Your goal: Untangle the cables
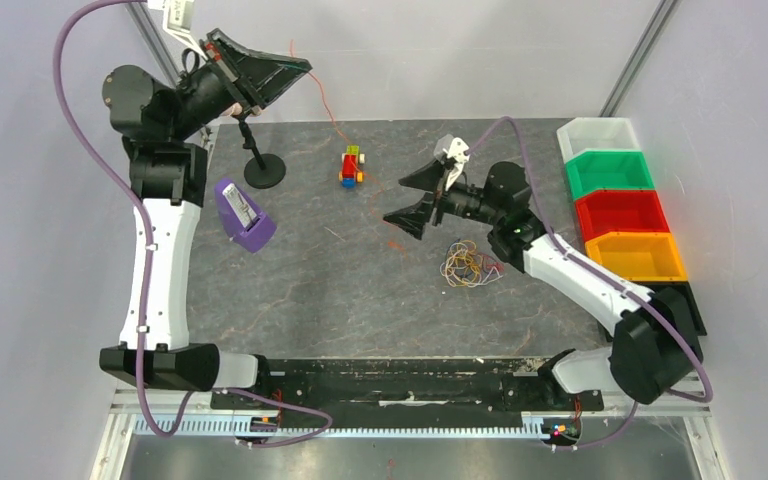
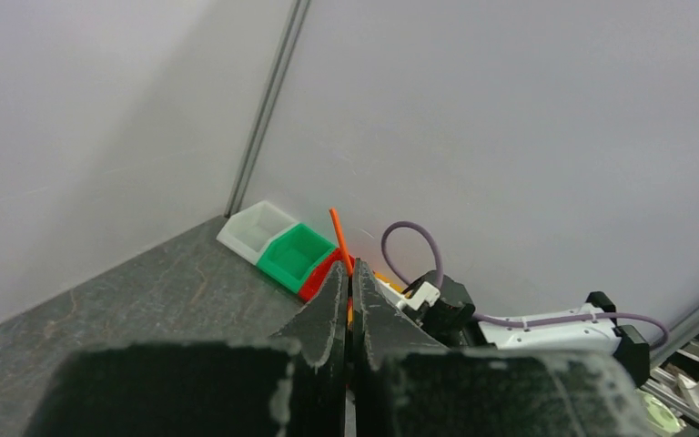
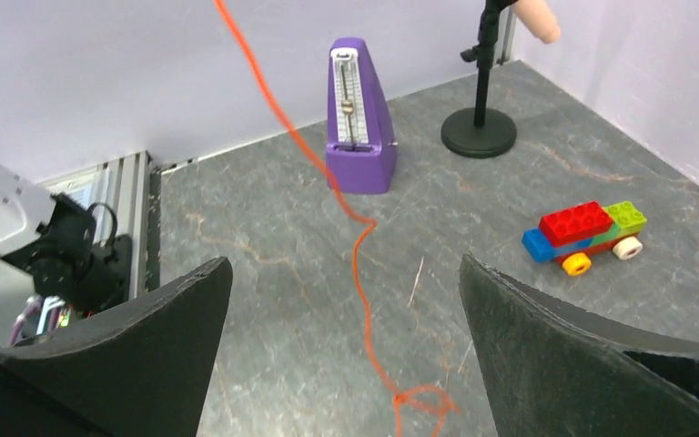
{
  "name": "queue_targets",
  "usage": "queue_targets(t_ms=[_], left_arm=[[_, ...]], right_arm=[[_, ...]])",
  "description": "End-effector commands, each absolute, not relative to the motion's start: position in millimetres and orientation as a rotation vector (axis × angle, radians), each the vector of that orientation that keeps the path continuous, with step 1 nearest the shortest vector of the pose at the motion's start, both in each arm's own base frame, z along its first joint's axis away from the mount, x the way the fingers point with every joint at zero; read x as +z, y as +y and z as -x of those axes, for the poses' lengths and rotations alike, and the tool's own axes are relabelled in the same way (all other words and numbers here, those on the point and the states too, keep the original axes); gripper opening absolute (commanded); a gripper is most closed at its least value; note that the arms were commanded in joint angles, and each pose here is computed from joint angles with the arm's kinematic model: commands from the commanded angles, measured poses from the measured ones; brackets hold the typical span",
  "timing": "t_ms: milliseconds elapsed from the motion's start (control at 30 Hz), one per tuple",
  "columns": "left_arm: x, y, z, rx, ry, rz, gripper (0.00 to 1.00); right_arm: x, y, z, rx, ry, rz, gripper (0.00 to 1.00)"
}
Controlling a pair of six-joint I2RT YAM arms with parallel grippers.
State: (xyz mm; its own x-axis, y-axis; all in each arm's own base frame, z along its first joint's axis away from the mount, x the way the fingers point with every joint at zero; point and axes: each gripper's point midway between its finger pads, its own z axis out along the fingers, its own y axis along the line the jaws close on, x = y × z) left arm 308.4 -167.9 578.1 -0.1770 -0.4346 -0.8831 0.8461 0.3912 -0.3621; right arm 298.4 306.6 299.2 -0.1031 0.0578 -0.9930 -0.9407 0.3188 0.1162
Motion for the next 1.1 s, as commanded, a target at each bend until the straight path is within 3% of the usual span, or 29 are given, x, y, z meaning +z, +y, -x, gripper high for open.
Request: queue_targets(t_ms=[0,167,333,433,633,833,933,1067], left_arm=[[584,-185,-308,-1.259,1.274,-0.405,0.02],[574,-194,-310,-1.277,1.296,-0.395,0.02],[576,-192,-313,-1.257,1.292,-0.382,0.02],[580,-190,-312,-1.238,1.281,-0.382,0.02],[588,-187,-311,-1.220,1.268,-0.368,0.02],[567,-107,-353,-0.941,1.366,-0.099,0.02],[492,-73,-374,-0.686,1.583,-0.012,0.02],[368,-75,-372,-0.655,1.887,0.013,0.02]], right_arm=[[342,318,-324,1.002,1.231,0.725,0.97],[370,349,-315,1.109,1.121,0.723,0.86],[357,370,-307,1.137,1.115,0.777,0.53],[341,370,-310,1.117,1.144,0.784,0.42],[318,372,-320,1.075,1.198,0.793,0.02],[322,349,-328,1.065,1.267,0.758,0.00],[351,331,-322,1.065,1.214,0.732,0.00],[386,315,-308,1.058,1.138,0.739,0.00]])
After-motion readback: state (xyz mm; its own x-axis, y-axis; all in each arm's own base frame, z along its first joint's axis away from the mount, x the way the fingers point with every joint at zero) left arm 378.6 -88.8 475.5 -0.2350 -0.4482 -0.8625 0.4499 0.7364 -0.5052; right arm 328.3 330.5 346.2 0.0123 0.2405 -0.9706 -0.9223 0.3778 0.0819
